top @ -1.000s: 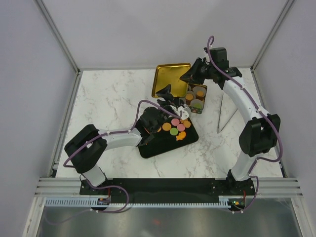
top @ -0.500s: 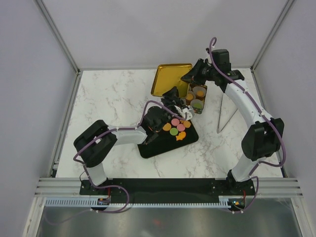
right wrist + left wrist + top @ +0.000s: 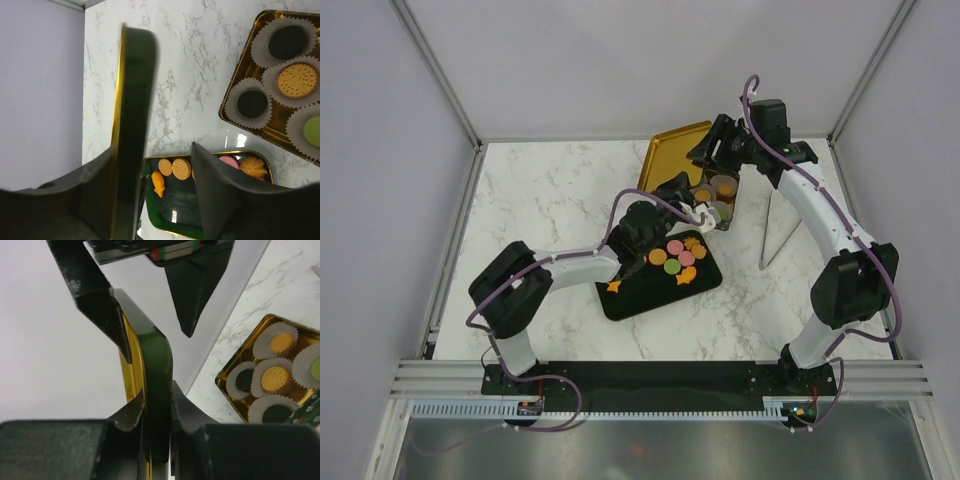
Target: Pack the cookies
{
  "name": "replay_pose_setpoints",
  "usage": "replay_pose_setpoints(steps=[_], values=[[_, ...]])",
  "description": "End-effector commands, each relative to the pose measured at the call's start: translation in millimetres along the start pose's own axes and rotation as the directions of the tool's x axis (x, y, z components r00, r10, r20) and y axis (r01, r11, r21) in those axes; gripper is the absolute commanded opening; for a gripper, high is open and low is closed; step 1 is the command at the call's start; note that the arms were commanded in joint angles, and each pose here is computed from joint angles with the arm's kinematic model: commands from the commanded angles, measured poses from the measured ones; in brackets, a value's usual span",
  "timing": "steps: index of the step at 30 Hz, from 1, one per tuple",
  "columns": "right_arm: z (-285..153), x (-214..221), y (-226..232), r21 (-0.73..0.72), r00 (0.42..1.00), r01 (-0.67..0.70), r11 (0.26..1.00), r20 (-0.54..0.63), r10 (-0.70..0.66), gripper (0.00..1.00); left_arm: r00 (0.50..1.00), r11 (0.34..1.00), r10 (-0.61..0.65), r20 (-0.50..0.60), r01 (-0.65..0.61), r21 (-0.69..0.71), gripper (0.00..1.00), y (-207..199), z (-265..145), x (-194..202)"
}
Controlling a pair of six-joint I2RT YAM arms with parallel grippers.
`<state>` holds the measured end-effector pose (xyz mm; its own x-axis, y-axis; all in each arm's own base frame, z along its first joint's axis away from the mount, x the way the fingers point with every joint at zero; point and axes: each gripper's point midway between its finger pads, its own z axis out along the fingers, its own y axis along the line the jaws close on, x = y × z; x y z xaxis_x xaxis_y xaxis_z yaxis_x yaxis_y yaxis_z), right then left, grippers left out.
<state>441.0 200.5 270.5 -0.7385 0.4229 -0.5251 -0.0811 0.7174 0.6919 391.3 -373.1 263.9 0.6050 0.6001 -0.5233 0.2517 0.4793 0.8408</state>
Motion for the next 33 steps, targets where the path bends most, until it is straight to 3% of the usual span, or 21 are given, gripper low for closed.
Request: replay_pose_setpoints(steps=[1,3,7,12,15,21,22,24,25,27,28,30,32,33], values=[[-23.5,-35.3,0.9,0.087,0.982,0.143,0.986,0.111,-0.152,0.71,0.975,0.972,-0.209,0.076,0.216,-0.091,0.02,76.7,3.0,-37.7],[-39.2,-60.7,7.8,0.138,0.96,0.164,0.977,0.205,-0.19,0.81,0.962,0.962,-0.264,0.071,0.268,-0.053,0.02,74.8,3.1,-40.1],[-68.1,-94.3,11.5,0.238,0.913,0.172,0.956,0.327,-0.245,0.89,0.926,0.927,-0.374,0.052,0.371,0.06,0.02,72.8,10.5,-46.7],[-90.3,-113.0,-2.0,0.34,0.869,0.121,0.933,0.418,-0.265,0.95,0.813,0.799,-0.582,-0.014,0.575,0.174,0.02,78.1,14.7,-46.8],[-89.8,-116.6,-14.3,0.369,0.86,0.096,0.924,0.436,-0.264,0.96,0.719,0.673,-0.692,-0.058,0.673,0.307,0.02,75.3,17.3,-60.3],[-83.6,-123.7,-31.7,0.387,0.853,0.073,0.919,0.454,-0.259,0.98,0.465,0.344,-0.865,-0.187,0.822,0.454,0.02,91.1,25.5,-68.8],[-78.1,-123.9,-37.2,0.393,0.858,0.07,0.917,0.446,-0.256,0.98,0.385,0.248,-0.889,-0.248,0.86,0.446,0.02,87.2,26.3,-65.6],[-72.1,-124.6,-42.2,0.386,0.867,0.076,0.919,0.431,-0.252,0.98,0.311,0.138,-0.905,-0.29,0.86,0.491,0.02,98.7,27.0,-66.3],[-68.3,-123.4,-44.0,0.381,0.871,0.084,0.921,0.421,-0.253,0.98,0.217,0.023,-0.902,-0.373,0.888,0.46,0.02,82.5,35.0,-53.8],[-56.0,-116.6,-44.7,0.336,0.875,0.11,0.935,0.413,-0.252,0.98,0.152,-0.078,-0.89,-0.429,0.878,0.473,0.02,86.2,39.0,-48.6],[-48.6,-103.0,-54.0,0.33,0.887,0.115,0.937,0.391,-0.247,0.98,0.061,-0.187,-0.861,-0.505,0.885,0.426,0.02,69.7,45.4,-35.9],[-41.4,-99.2,-52.9,0.287,0.882,0.133,0.949,0.403,-0.245,0.98,0.013,-0.28,-0.829,-0.559,0.856,0.435,0.02,66.6,46.6,-32.9],[-30.6,-85.5,-66.9,0.287,0.897,0.125,0.95,0.376,-0.232,0.98,-0.077,-0.385,-0.778,-0.624,0.843,0.376,0.02,47.1,54.1,-19.5],[-25.3,-80.5,-67.7,0.27,0.904,0.135,0.953,0.361,-0.23,0.98,-0.099,-0.431,-0.76,-0.643,0.816,0.384,0.02,48.8,53.4,-24.1]])
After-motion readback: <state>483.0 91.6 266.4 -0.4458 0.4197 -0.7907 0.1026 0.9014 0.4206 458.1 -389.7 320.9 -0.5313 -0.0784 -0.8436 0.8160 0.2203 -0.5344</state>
